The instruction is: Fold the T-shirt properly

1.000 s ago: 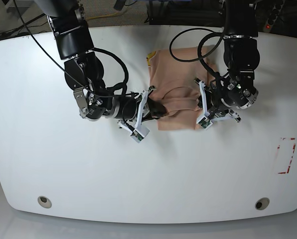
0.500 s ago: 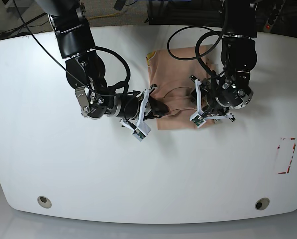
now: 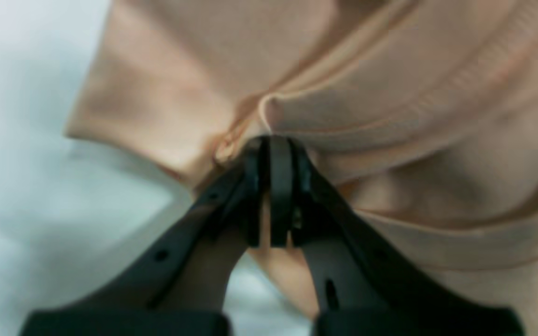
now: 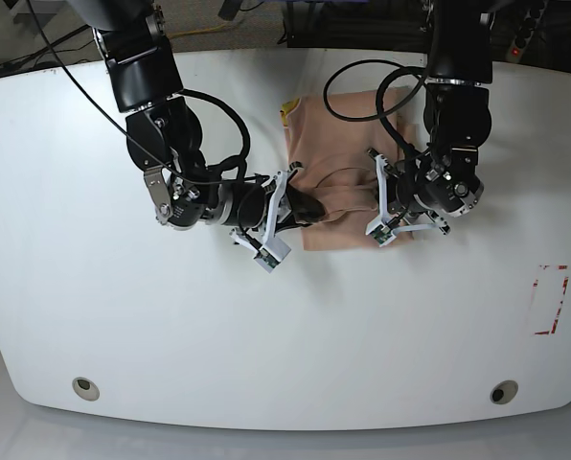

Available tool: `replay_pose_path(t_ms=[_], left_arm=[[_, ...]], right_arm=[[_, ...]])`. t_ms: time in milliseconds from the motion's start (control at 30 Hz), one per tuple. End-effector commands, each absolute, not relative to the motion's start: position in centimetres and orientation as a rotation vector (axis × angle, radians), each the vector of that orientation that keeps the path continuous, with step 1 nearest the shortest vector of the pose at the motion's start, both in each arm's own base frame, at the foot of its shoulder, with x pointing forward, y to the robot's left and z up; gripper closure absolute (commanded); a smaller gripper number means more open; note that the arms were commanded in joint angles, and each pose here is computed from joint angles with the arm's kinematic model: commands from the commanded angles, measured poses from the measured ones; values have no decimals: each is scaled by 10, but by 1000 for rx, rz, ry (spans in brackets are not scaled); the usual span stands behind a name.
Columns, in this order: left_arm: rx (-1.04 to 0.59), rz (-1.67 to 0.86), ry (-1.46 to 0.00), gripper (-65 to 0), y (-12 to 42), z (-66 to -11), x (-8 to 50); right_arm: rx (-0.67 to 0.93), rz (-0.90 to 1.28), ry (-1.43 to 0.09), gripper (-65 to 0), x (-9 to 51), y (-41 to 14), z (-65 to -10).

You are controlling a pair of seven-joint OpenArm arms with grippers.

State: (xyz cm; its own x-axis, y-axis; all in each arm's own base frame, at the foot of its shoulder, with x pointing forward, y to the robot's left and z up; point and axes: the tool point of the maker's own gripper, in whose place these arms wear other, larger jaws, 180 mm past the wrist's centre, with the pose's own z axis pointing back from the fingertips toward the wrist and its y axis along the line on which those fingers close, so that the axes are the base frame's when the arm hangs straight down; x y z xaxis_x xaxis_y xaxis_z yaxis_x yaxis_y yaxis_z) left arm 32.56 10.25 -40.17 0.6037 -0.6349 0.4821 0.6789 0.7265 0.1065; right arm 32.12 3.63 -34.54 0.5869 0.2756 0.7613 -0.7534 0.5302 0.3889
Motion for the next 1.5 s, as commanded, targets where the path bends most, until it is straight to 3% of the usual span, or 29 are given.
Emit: replay_pose_path(t_ms=[0,367,733,1033,1467], left_arm=[[-88,-762,-567,0,101,-390,338],[-7,-780,-760,0,101,-328,348],[12,-776,-740,-14,112,-332,348],[-21,-755,-675,-307,115,-352,360],[-72,-735,-628,-318,109,-367,372]], right_arm=[[814,685,-763,0,331,41,-324],[815,747,-863,0,330,48,-288],[794,777,-879,0,337,48,-280],[794,783,-881,0,337,49,-279],[795,781,-879,0,336,49,-280]])
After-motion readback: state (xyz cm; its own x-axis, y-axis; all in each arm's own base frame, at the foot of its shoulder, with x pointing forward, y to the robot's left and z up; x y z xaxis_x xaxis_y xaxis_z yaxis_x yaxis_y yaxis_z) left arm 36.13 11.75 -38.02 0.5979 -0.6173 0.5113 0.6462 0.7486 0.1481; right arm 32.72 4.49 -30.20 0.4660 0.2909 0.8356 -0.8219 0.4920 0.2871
